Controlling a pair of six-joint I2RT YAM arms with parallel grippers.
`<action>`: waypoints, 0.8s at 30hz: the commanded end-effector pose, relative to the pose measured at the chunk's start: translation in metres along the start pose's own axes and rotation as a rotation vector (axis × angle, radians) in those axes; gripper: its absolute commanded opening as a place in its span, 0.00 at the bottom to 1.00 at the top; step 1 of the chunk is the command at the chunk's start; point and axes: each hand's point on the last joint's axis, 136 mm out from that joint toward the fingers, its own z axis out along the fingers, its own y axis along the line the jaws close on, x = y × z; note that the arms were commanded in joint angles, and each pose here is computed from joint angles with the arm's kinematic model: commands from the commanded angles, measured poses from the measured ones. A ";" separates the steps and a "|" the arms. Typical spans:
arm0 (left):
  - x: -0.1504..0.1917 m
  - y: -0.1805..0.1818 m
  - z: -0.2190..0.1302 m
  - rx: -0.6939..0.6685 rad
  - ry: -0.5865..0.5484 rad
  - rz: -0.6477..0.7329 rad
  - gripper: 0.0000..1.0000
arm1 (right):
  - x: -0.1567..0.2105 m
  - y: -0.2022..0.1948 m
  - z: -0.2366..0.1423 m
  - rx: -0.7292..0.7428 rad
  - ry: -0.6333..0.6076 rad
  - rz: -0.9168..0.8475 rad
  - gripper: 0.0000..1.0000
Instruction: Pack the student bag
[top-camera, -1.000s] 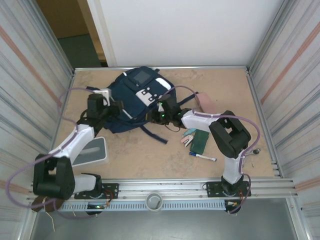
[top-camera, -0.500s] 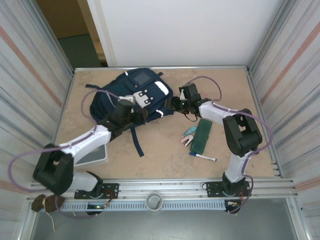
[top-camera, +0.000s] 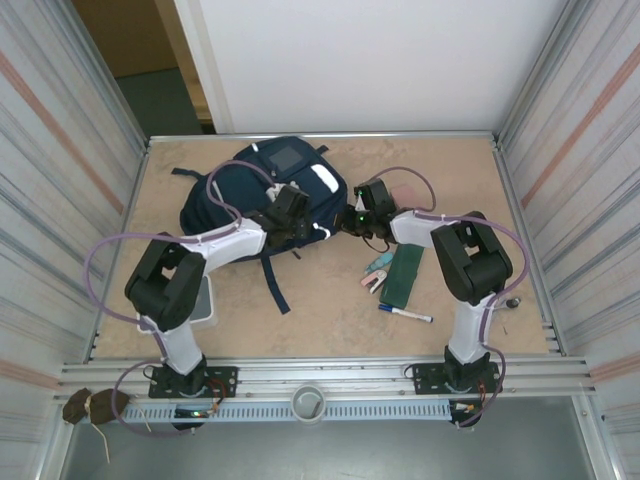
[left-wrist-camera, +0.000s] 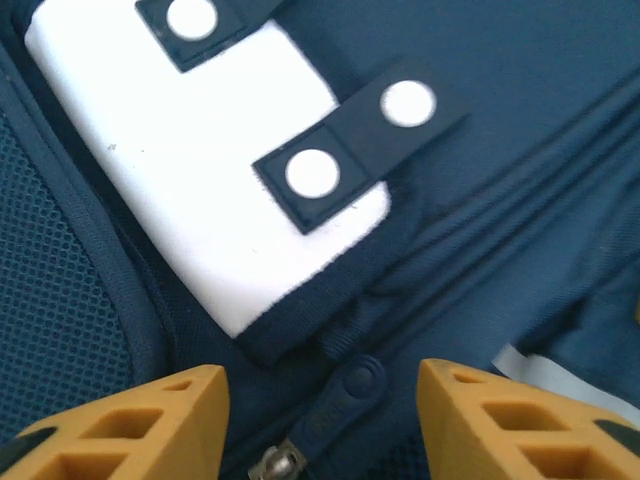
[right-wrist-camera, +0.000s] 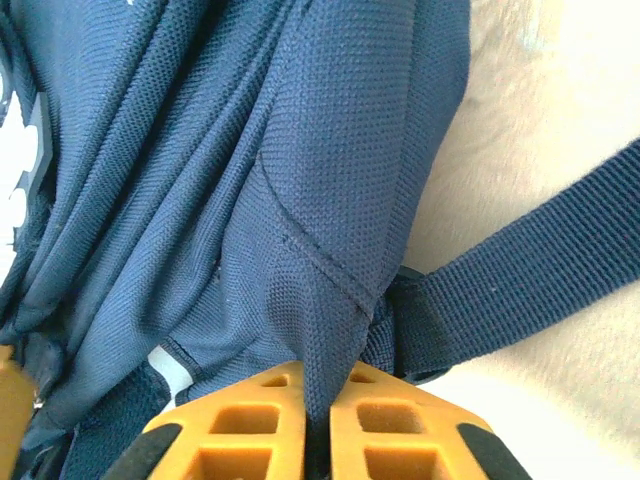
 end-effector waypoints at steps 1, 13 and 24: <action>0.000 0.005 0.000 -0.058 0.007 0.019 0.50 | 0.019 0.004 -0.009 -0.011 0.010 0.019 0.07; 0.013 0.015 0.017 -0.153 0.045 0.064 0.54 | 0.043 0.019 -0.011 -0.037 0.018 0.013 0.05; 0.015 0.029 -0.001 -0.194 0.031 0.103 0.34 | 0.037 0.006 -0.012 -0.006 0.006 0.025 0.04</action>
